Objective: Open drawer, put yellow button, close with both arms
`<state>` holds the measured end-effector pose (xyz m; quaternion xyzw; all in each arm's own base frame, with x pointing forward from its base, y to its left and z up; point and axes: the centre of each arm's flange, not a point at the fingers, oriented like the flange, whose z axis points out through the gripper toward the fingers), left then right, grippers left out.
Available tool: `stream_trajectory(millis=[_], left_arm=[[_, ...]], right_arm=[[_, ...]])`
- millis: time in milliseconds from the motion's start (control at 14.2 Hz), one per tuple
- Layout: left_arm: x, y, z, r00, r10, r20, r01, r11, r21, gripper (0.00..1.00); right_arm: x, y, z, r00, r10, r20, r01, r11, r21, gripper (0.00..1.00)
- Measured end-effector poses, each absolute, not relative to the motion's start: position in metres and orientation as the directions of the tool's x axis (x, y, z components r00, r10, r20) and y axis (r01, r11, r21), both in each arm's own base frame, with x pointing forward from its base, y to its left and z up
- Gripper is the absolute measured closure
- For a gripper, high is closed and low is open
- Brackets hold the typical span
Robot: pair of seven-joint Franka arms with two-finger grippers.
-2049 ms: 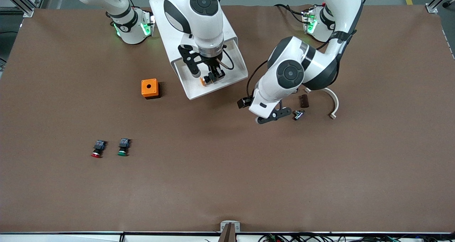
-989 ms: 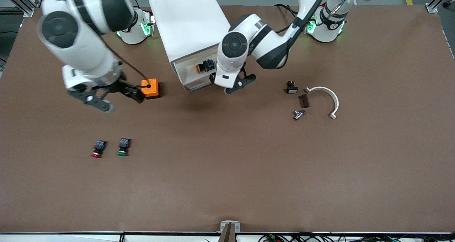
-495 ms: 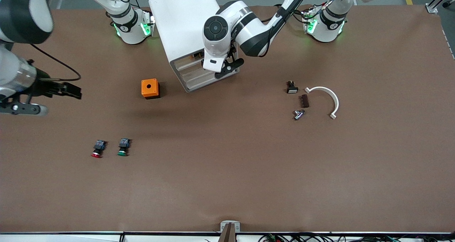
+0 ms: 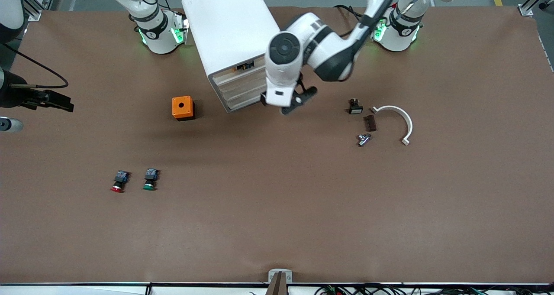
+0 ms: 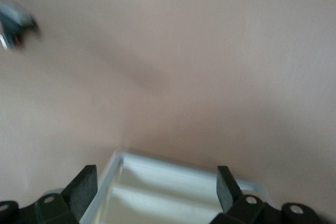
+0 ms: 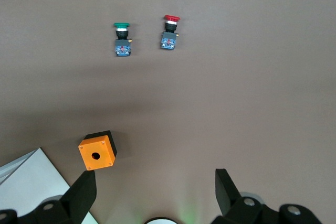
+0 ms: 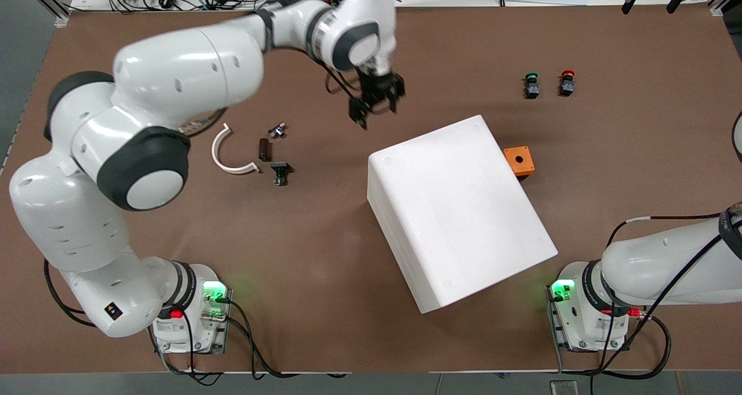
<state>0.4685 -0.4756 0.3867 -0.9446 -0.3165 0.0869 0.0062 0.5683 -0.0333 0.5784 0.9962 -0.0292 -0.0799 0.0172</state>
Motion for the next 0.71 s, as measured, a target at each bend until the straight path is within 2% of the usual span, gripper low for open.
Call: stream_trajectory(millis=[141,353,495,707], left_arm=[[0.525,-0.408,0.414,0.780,0.614,-0.118,0.616,-0.787,-0.027,0.00],[0.581,-0.304,0.456,0.782,0.620,-0.069,0.622,-0.783,0.008,0.00],[0.598,-0.243,0.489,0.802,0.596,-0.037,0.596,-0.803,0.012,0.00],[0.601,-0.165,0.537,0.865,0.502,-0.010,0.502,-0.865,-0.006,0.00]], right_arm=[[0.570,-0.027,0.584,0.988,-0.051,-0.144,-0.046,-0.998,0.033,0.00],[0.572,-0.013,0.593,0.992,-0.027,-0.124,-0.026,-1.000,0.011,0.00],[0.574,-0.008,0.597,0.993,-0.020,-0.114,-0.019,-1.000,0.008,0.00],[0.574,-0.003,0.600,0.994,-0.011,-0.111,-0.011,-1.000,-0.003,0.00]])
